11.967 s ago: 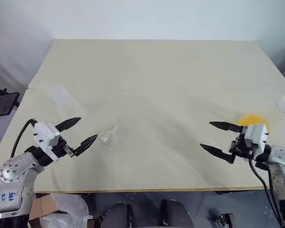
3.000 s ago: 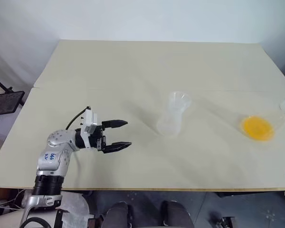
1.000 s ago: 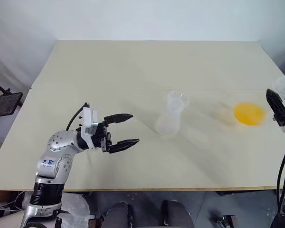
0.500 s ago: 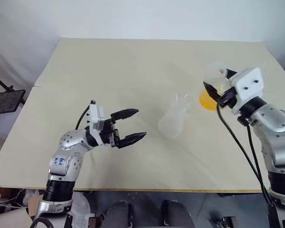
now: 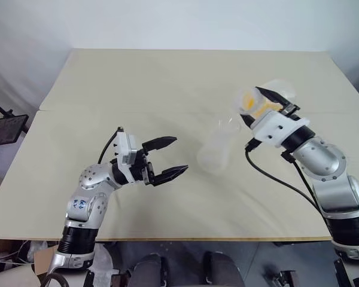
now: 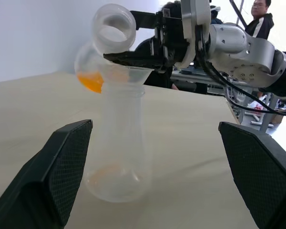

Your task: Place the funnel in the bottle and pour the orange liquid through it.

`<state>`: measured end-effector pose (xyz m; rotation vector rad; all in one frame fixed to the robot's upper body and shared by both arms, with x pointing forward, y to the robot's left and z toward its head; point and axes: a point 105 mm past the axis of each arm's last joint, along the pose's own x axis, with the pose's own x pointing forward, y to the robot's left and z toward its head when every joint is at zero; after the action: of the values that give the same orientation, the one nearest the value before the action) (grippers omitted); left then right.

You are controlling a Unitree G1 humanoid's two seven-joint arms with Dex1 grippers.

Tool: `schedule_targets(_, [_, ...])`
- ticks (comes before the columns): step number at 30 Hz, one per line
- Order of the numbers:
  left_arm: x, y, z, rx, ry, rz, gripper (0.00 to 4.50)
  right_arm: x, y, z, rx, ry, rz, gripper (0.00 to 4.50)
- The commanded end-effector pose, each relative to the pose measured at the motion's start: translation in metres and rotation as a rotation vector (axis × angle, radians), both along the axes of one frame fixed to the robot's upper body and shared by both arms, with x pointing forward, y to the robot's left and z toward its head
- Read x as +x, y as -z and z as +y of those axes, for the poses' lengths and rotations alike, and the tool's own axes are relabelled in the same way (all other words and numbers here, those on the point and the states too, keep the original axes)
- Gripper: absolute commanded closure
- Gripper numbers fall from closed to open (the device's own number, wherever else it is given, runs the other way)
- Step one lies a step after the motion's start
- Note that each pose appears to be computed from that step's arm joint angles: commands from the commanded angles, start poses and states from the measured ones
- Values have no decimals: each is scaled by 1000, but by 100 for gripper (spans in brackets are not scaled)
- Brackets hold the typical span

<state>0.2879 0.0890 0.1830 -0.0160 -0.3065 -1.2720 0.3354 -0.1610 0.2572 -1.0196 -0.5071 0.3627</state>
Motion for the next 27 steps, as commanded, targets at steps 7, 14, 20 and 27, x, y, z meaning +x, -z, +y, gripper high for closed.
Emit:
schedule_targets(7, [-3,-5,-5,-16,6,-21,0,-8,-11,19,-252,24,-235,206])
schedule_targets(14, [-1,-5,-6,-18,1,-22,0,-10,-15,18,-319,46,-301,206])
schedule_targets(20, [0,-5,-8,-23,2,-25,0,-13,-24,14,-368,79,-388,206])
schedule_targets(27, [1,-5,-11,-36,3,-27,0,-11,-26,12,-384,89,-397,206])
